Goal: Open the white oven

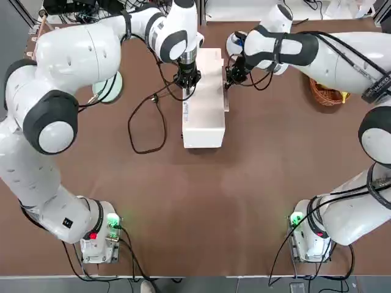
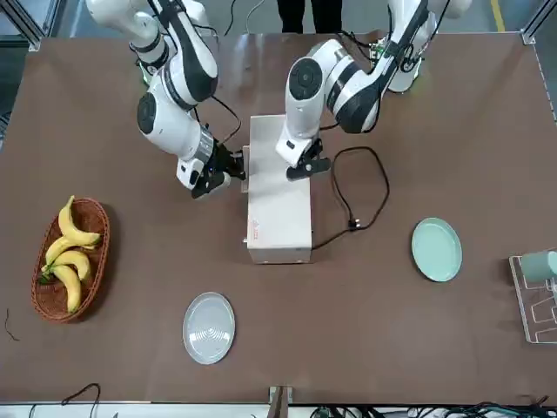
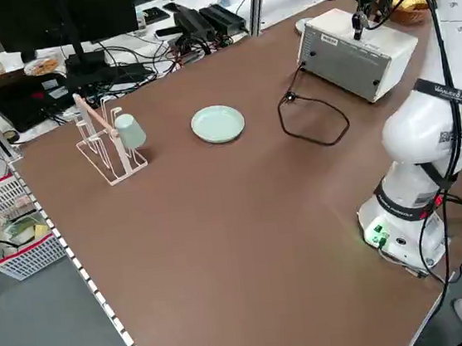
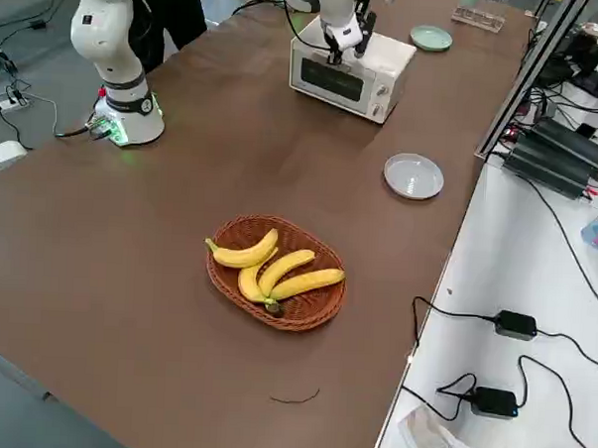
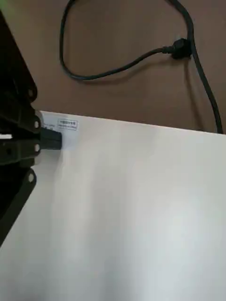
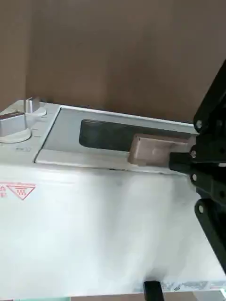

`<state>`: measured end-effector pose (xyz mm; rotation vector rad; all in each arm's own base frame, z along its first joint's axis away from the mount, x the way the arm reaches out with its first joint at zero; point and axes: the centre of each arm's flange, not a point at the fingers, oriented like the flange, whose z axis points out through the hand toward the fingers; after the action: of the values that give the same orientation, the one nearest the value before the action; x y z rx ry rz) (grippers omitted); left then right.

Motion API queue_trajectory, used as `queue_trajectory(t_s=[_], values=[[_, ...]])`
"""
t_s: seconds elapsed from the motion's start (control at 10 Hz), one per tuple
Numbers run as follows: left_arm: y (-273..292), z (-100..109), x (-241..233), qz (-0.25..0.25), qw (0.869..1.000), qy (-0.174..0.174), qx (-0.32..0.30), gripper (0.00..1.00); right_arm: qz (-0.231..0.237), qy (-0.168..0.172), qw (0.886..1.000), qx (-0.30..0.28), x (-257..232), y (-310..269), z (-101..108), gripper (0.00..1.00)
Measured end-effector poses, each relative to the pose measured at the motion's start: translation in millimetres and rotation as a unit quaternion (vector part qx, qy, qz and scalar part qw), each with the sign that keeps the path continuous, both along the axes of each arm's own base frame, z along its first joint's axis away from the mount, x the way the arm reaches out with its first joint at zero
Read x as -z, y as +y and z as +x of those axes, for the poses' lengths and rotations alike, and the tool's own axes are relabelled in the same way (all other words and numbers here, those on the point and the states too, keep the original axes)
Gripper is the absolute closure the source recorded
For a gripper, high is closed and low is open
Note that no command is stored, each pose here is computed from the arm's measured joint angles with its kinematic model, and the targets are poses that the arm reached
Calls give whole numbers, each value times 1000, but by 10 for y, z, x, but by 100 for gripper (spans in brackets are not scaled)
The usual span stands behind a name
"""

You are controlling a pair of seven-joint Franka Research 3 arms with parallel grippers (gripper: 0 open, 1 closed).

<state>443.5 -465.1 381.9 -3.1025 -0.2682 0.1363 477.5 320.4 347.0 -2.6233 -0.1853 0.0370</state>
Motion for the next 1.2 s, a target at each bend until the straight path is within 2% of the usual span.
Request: queue_trajectory(t_s=[0.7,1.2], values=[[-3,-8,-1,-1,1000,-4,-6,99,-4,-9,1000,7,90,-92,-35,98],[2,3,-3,-2,1000,-6,-8,99,-38,-2,999,8,547,-856,-13,98]])
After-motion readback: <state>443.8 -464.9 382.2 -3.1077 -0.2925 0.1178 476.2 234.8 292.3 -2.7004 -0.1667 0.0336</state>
